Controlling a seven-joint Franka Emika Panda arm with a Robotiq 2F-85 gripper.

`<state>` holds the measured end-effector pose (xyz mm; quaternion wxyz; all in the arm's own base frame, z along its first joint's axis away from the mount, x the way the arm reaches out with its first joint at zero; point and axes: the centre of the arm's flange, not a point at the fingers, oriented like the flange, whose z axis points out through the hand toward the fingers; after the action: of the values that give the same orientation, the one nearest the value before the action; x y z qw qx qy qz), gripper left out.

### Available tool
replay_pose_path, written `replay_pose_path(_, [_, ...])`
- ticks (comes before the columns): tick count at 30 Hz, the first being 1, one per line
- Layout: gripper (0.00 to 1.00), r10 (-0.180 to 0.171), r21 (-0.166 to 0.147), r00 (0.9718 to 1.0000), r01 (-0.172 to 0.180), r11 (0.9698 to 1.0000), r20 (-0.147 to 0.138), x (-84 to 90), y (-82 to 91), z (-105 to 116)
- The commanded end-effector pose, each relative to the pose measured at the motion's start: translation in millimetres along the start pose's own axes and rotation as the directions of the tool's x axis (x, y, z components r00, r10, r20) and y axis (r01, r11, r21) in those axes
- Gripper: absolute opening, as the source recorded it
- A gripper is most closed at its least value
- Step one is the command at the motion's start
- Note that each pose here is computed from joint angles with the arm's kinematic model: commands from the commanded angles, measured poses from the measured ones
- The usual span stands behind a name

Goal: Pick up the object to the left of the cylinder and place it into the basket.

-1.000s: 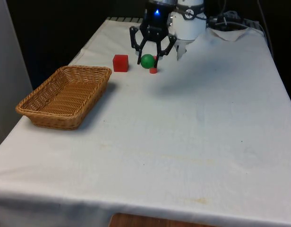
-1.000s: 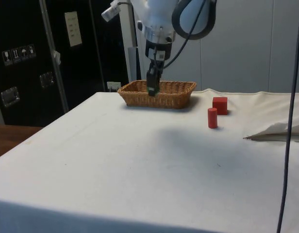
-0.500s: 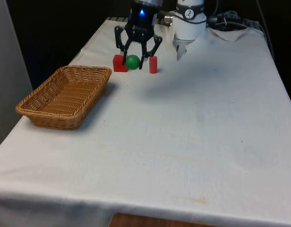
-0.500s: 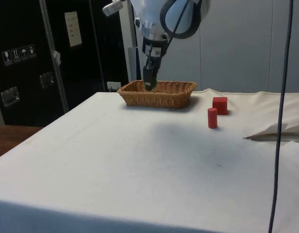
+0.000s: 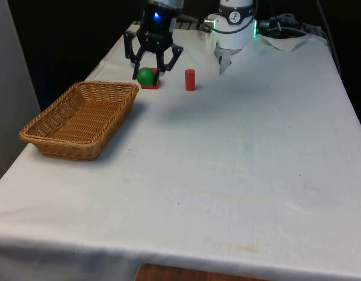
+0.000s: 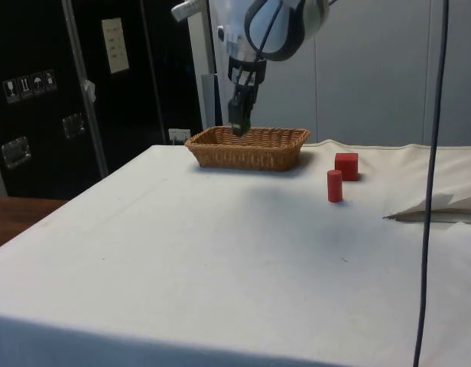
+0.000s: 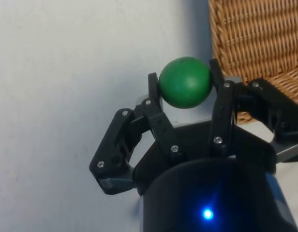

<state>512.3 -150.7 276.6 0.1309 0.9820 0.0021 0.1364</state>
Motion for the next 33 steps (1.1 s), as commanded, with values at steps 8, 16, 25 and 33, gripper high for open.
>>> replay_pose_path(8, [0.0, 0.023, -0.005, 0.9997, -0.023, 0.9997, -0.006, 0.8, 18.8, 3.5])
replay_pose_path(16, [0.0, 0.05, -0.023, 0.9988, -0.05, 0.9985, 0.0, 2.1, 35.6, 11.0])
replay_pose_path(25, [0.0, 0.073, -0.055, 0.9973, -0.073, 0.9958, 0.003, 13.2, 50.2, 22.9])
replay_pose_path(33, [0.0, 0.093, -0.096, 0.9956, -0.091, 0.9912, 0.014, 17.4, 62.1, 36.2])
